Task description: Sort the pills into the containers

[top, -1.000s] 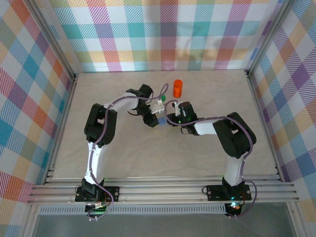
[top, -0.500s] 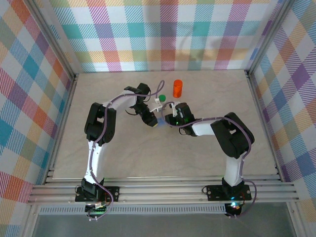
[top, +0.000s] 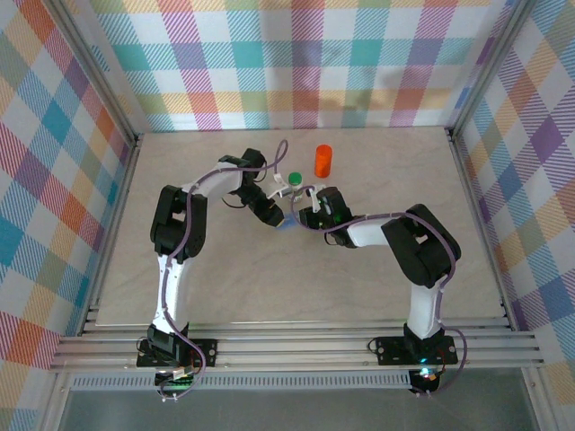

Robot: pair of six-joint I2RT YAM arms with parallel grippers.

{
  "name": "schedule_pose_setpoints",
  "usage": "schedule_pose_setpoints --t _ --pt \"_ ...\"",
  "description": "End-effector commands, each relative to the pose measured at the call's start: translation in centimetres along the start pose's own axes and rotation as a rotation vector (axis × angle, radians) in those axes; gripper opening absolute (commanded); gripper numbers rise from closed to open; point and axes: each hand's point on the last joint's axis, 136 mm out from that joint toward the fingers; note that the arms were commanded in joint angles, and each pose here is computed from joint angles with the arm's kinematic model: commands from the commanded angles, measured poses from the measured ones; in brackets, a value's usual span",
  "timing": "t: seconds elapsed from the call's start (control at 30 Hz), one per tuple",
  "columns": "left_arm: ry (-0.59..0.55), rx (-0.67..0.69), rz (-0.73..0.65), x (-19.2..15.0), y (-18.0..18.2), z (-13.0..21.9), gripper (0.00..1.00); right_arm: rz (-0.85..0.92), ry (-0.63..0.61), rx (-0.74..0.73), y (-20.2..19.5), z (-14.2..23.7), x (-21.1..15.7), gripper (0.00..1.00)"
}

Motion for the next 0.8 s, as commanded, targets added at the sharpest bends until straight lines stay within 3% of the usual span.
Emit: schedule_pose_setpoints --t 0.0,0.2,0.43,0.77 --pt "-0.023 0.096 0.013 0.3 1.9 1.0 0.49 0.038 0.289 -0.123 -3.3 -0.3 -9.0 0.29" --pt "-0.092 0.214 0.024 1.6 4.0 2.0 0.47 0.045 0.293 -0.123 -3.2 -0.3 -9.1 0.28" --pt "-0.166 0.220 0.022 3.1 3.9 2.8 0.47 0.051 0.294 -0.119 -3.1 -0.4 -9.1 0.28" --pt "-0.106 0.295 0.038 2.4 6.1 2.4 0.47 0.058 0.300 -0.115 -3.0 -0.4 -9.1 0.27"
Point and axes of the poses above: each hand's point on the last joint's axis, 136 mm out from that joint toward the fingers, its own z axis back along the fingers, its own y axis along the line the jaws close on, x = y × z, and after that the axes turned 4 degrees about -z, right-handed
